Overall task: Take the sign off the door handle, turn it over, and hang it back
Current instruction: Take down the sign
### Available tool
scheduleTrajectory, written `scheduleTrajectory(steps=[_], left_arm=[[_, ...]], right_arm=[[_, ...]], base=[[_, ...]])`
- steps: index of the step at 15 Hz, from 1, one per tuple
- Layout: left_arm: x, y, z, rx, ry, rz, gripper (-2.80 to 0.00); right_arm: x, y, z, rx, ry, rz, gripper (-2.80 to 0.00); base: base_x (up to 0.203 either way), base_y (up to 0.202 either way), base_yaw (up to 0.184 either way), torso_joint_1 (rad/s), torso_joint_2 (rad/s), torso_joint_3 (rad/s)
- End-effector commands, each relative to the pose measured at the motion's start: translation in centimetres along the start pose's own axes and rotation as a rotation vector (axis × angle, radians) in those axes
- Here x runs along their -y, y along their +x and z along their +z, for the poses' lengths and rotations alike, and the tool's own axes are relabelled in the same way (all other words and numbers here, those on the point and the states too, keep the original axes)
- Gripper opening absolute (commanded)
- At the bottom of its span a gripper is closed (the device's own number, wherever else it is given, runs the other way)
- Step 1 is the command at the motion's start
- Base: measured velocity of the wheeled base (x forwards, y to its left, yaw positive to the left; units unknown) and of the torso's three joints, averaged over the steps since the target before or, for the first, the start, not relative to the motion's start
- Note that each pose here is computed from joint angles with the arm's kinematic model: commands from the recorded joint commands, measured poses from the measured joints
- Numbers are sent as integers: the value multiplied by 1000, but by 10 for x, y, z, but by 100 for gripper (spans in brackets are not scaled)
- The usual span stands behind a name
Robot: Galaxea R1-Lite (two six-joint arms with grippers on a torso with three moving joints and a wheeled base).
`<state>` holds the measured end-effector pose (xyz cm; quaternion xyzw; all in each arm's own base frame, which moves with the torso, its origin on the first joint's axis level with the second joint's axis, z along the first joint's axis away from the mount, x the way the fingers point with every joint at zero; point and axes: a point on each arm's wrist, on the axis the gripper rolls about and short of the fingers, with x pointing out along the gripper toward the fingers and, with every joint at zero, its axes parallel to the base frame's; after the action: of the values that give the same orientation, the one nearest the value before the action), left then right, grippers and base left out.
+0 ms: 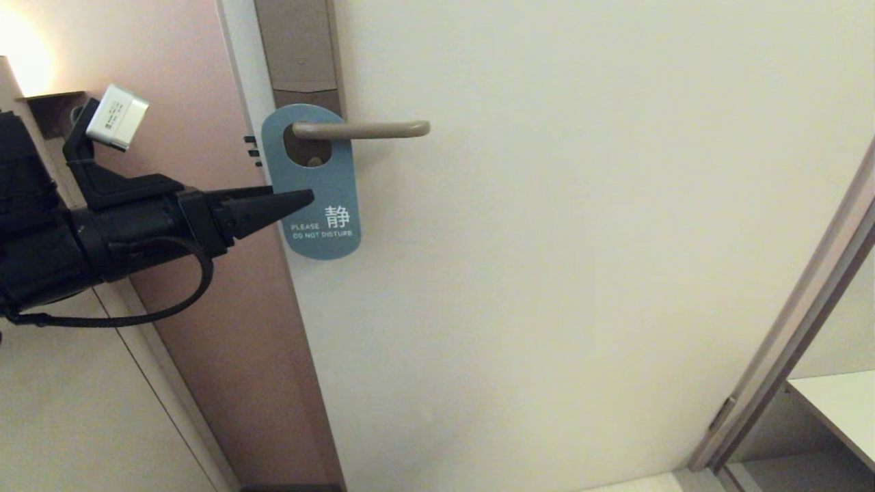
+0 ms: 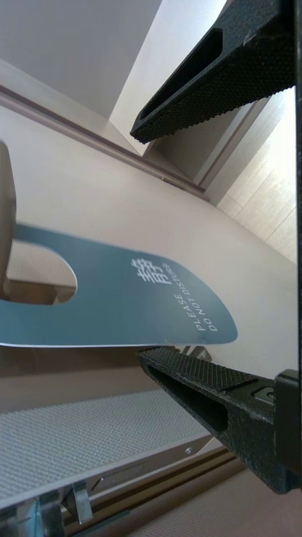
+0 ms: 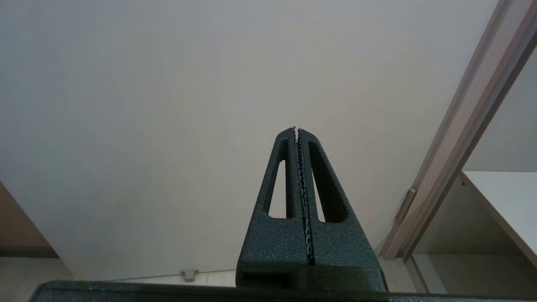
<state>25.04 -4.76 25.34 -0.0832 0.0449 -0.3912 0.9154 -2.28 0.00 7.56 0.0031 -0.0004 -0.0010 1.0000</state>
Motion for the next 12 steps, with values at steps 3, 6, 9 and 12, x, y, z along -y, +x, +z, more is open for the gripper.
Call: scheduleTrajectory(steps=[3, 6, 9, 12], left_arm=[[5, -4, -1, 3, 3, -11, 0], [4, -2, -1, 2, 2, -12, 0], [3, -1, 3, 11, 9, -14, 0], [0, 4, 4, 11, 9, -12, 0]], right_arm=[[0, 0, 0, 1, 0, -1, -280], [0, 0, 0, 1, 0, 0, -280], [0, 0, 0, 1, 0, 0, -280], [0, 0, 0, 1, 0, 0, -280]], base=[[0, 0, 0, 0, 0, 0], [0, 0, 0, 0, 0, 0], [0, 0, 0, 0, 0, 0], [0, 0, 0, 0, 0, 0]])
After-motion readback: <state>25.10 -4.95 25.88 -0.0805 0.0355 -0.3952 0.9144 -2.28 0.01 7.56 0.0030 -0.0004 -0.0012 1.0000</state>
